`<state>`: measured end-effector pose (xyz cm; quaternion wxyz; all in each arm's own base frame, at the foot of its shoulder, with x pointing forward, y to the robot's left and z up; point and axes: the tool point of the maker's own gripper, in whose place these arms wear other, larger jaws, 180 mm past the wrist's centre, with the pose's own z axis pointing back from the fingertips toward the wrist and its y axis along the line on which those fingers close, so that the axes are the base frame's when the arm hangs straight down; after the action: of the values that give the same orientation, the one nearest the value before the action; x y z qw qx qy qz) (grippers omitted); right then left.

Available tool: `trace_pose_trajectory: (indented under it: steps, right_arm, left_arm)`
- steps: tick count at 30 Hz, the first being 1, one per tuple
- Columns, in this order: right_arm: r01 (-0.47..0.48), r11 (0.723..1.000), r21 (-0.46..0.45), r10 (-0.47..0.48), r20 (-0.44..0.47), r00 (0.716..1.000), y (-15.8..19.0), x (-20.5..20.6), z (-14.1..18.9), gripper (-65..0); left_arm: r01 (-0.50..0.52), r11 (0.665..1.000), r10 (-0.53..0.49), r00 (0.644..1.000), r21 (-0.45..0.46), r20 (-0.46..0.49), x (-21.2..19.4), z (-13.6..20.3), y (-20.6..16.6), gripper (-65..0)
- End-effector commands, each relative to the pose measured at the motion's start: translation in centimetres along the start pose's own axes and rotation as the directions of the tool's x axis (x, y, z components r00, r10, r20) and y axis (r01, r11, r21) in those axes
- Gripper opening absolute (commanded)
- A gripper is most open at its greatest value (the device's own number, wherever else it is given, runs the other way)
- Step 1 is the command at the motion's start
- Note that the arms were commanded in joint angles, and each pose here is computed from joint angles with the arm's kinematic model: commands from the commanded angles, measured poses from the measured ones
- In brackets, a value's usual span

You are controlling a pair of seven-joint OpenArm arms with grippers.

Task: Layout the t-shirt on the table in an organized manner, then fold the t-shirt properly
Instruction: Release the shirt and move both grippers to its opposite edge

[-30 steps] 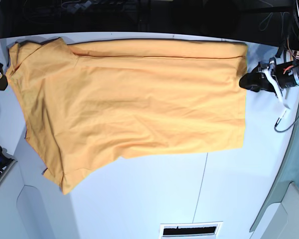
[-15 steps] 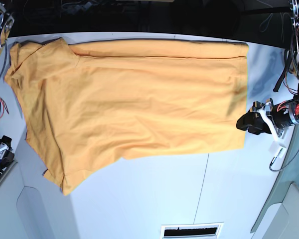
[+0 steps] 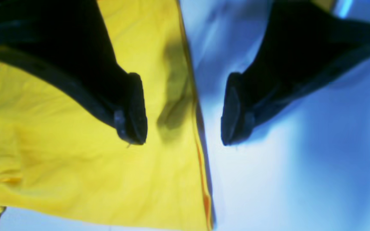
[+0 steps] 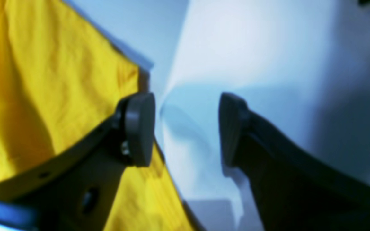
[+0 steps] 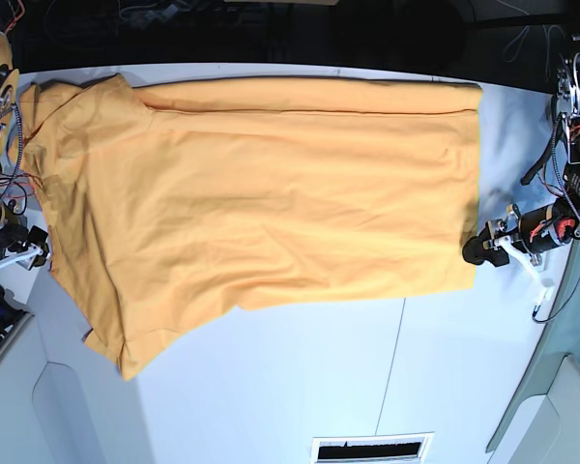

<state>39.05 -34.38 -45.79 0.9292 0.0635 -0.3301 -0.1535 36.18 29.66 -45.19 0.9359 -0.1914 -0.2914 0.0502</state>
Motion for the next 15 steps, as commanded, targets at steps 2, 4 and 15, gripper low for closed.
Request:
trace_pose_trajectory:
  steps: [2,4,15]
  right_arm:
    - [-0.017,0.998,0.053,0.015,0.046,0.999,1.3,1.9,0.2,-33.1]
    - [-0.037,0.993,0.108,0.032,0.051,0.998,2.9,1.9,0.0,-33.1]
    - [-0.06,0.979,0.196,0.05,0.06,0.997,6.8,1.6,-0.8,-49.2]
  left_arm:
    - [0.017,1.0,-0.017,1.0,0.005,0.01,1.1,0.1,-0.1,-24.4]
    - [0.014,1.0,-0.014,1.0,-0.01,0.006,0.9,-0.4,-0.8,-24.4]
    - [0.013,0.999,-0.013,1.0,-0.042,0.0,0.8,-1.4,-2.4,-50.5]
